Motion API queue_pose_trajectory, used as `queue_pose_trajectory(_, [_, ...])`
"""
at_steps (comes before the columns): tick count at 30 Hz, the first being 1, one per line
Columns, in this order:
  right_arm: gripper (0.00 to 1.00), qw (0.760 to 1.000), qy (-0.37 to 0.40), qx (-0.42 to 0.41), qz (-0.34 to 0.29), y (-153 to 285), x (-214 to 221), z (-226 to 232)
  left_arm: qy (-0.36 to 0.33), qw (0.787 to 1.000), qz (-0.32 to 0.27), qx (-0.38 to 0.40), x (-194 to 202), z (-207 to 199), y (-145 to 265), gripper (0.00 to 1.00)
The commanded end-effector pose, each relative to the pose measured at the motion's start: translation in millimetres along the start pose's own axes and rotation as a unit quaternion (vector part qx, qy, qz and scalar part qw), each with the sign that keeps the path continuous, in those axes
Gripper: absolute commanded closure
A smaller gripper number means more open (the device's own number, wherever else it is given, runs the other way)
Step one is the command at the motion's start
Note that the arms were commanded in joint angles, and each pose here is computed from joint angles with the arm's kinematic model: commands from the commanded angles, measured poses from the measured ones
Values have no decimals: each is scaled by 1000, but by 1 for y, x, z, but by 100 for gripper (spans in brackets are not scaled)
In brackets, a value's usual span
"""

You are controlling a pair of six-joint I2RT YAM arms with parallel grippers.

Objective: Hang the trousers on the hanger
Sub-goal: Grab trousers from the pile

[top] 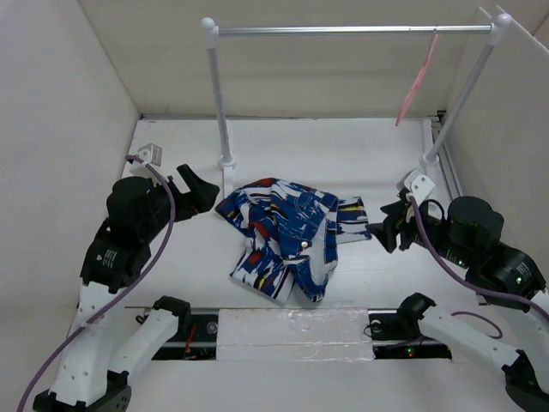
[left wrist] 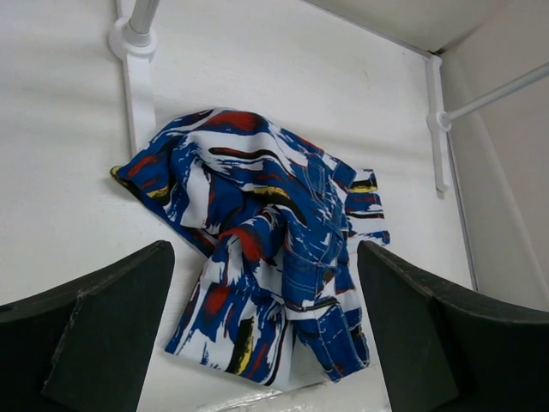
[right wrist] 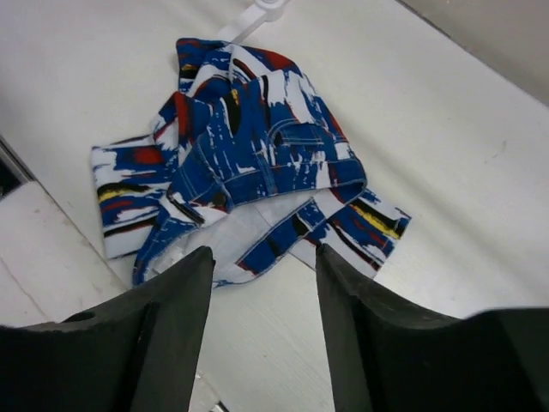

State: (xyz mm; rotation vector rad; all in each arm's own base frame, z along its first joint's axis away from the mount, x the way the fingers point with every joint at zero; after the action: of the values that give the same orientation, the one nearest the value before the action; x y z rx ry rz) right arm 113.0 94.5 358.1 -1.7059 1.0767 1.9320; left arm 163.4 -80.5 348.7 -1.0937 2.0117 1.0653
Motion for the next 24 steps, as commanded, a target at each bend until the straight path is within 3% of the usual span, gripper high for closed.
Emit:
queue_pose_trajectory(1, [48,999,11,-30,-2,-7,-4,5,0,1000,-10,-25,-4,3,3,15])
queue_pose_trajectory(2, [75,999,16,-41,10,-16,-3,6,-1,999,-11,-31,-4,5,3,15])
queue_pose_trajectory(4, [96,998,17,-63,22,-34,2,9,-1,999,4,-47,0,9,-1,18])
queue_pose_trajectory(5, [100,997,19,-67,13,-38,1,9,3,999,13,-52,5,12,-5,20])
queue_pose_trajectory(6, [100,996,15,-75,52,-61,14,10,7,997,33,-67,17,20,-13,25])
queue_pose_trajectory(8, [100,995,7,-72,71,-80,23,10,24,995,58,-81,34,29,-24,49])
queue_pose_trajectory(10, [100,995,-1,-58,86,-110,33,5,44,989,100,-101,65,46,-46,80])
queue_pose_trajectory(11, [86,995,-5,-44,86,-121,32,2,53,987,109,-104,74,50,-53,83])
queue_pose_trajectory(12, [50,994,-1,3,113,-146,42,-9,74,982,122,-120,92,62,-79,77])
queue_pose_trajectory(13, [50,994,-1,4,113,-146,43,-9,74,982,122,-121,92,62,-79,77])
queue_pose_trajectory(14, [27,995,-4,12,102,-158,41,-12,80,980,128,-127,98,66,-87,68])
queue_pose_trajectory(15, [21,994,-12,24,108,-167,44,-17,89,975,144,-145,108,74,-100,53])
queue_pose_trajectory(16, [15,991,-23,33,131,-183,57,-25,93,977,130,-138,107,73,-111,24])
queue_pose_trajectory(18, [8,989,-33,45,138,-202,65,-34,102,972,142,-155,115,83,-130,6])
queue_pose_trajectory(19, [6,985,-40,64,158,-215,79,-46,107,974,130,-152,112,85,-140,1])
queue_pose_trajectory(24, [4,976,-95,91,174,-246,114,-82,125,966,145,-176,123,103,-184,2])
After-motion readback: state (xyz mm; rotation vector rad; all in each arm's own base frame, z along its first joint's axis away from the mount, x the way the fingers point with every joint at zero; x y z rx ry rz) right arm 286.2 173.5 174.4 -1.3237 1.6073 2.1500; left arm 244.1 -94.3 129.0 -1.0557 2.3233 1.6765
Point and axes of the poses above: each gripper's point midway between its finger pads, its own y axis back along the fingers, its own z axis along the line the jaws close on, x = y × z, the point moved 7 cm from there along y, back along the fingers, and after that the axes turned 3 degrees about -y, right-handed, at the moved point
